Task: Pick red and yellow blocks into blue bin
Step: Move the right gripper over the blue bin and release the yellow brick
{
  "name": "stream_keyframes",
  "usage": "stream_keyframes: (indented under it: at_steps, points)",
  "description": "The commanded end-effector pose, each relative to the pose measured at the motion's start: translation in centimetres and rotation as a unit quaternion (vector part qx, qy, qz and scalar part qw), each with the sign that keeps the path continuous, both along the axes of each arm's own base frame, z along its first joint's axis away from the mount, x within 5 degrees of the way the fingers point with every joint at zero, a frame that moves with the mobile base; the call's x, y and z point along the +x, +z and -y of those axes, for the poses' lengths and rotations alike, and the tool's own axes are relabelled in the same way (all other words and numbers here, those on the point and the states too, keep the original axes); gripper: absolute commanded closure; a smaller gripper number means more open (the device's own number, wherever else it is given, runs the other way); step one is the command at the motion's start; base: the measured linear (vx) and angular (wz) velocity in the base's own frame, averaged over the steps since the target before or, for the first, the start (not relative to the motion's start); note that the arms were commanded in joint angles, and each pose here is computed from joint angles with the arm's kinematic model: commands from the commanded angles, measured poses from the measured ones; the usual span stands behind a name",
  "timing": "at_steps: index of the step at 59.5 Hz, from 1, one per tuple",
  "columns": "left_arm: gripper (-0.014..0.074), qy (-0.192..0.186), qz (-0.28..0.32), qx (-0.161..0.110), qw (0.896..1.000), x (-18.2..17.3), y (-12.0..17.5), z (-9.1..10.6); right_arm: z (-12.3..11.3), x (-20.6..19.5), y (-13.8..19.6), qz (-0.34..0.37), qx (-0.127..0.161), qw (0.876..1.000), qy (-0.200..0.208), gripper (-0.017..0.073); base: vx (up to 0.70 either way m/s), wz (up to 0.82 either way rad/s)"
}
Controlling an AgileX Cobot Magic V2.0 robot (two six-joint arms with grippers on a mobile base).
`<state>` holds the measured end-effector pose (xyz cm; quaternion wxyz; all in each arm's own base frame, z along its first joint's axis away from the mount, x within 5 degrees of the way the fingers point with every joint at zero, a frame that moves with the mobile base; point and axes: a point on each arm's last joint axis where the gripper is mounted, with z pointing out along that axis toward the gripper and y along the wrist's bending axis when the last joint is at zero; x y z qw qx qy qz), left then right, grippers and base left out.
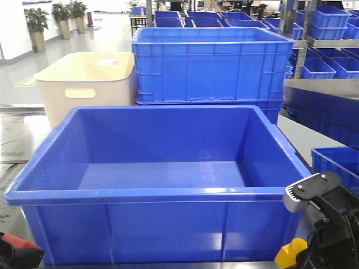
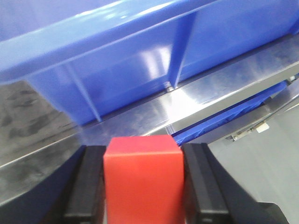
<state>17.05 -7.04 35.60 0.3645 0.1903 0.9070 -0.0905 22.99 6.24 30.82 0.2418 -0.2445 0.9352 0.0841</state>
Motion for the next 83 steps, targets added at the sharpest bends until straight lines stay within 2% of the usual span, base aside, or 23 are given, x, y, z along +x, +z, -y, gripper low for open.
stream_keyframes:
  at_steps: [1, 44, 57, 64, 73, 83]
  points:
    - [0.0359, 0.001, 0.046, -0.025, 0.999, 0.0, 1.5, 0.1, 0.1, 0.0, 1.5, 0.042, 0.008, 0.999, -0.002, 0.0315, 0.01, 0.1]
    - [0.0359, 0.001, 0.046, -0.025, 0.999, 0.0, 1.5, 0.1, 0.0, 0.1, 1.6, 0.043, 0.009, 0.999, -0.002, 0.0315, 0.0, 0.02]
    - [0.0359, 0.001, 0.046, -0.025, 0.999, 0.0, 1.5, 0.1, -0.5, -0.2, 2.1, 0.027, 0.046, 0.999, -0.003, 0.0315, 0.0, 0.0]
    - [0.0359, 0.001, 0.046, -0.025, 0.999, 0.0, 1.5, 0.1, -1.1, -0.4, 5.1, 0.032, 0.078, 0.996, 0.014, 0.0315, 0.0, 0.0]
    - [0.0359, 0.001, 0.046, -0.025, 0.999, 0.0, 1.5, 0.1, -1.8, -0.2, 10.3, 0.122, 0.121, 0.984, 0.052, 0.0315, 0.0, 0.0]
    - [0.0359, 0.001, 0.046, -0.025, 0.999, 0.0, 1.5, 0.1, -2.1, 0.9, 14.9, 0.256, 0.151, 0.953, 0.062, 0.0315, 0.0, 0.0]
